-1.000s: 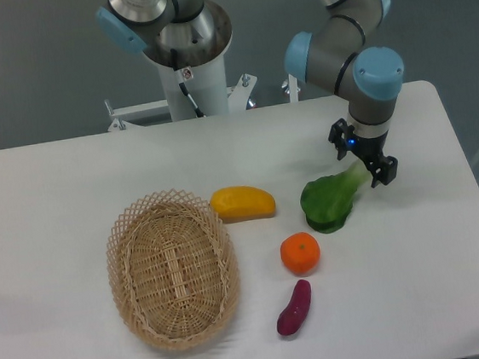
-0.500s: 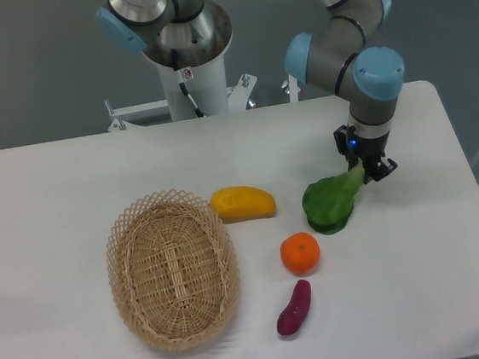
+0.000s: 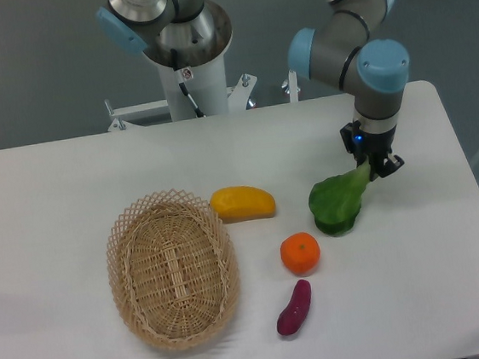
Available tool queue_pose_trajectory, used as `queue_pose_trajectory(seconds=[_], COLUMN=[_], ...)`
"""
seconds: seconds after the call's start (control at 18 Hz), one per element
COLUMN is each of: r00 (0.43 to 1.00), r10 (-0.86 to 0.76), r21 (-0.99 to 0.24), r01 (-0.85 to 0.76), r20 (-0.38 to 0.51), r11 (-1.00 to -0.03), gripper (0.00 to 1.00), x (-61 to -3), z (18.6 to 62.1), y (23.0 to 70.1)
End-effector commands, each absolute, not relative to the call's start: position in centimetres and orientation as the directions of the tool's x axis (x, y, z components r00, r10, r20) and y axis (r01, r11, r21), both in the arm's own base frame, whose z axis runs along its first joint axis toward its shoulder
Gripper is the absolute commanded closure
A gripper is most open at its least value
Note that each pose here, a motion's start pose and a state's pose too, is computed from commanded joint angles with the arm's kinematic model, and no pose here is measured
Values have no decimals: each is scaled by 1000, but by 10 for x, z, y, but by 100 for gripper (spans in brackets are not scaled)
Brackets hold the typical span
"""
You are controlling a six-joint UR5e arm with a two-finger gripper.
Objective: Pick up the green vegetable from the table
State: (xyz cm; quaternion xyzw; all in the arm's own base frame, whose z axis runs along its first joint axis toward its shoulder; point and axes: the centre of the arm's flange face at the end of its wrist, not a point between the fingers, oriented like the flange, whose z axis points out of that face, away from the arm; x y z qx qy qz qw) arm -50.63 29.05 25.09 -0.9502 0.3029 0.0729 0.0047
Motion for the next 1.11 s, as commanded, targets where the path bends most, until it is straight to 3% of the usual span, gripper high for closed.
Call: queue_pose_trajectory(seconds=[0.28, 0.5, 0.72, 1.11], r00=[816, 897, 929, 963], r10=[-564, -402, -315, -223], r21=[-84, -311, -364, -414], r01=[-576, -442, -366, -267], r20=[-131, -185, -192, -152], r11=[-813, -841, -857, -870], gripper=[67, 67, 67, 67], x=[-517, -516, -499, -458], z=[283, 313, 346, 353], y=[298, 303, 337, 402])
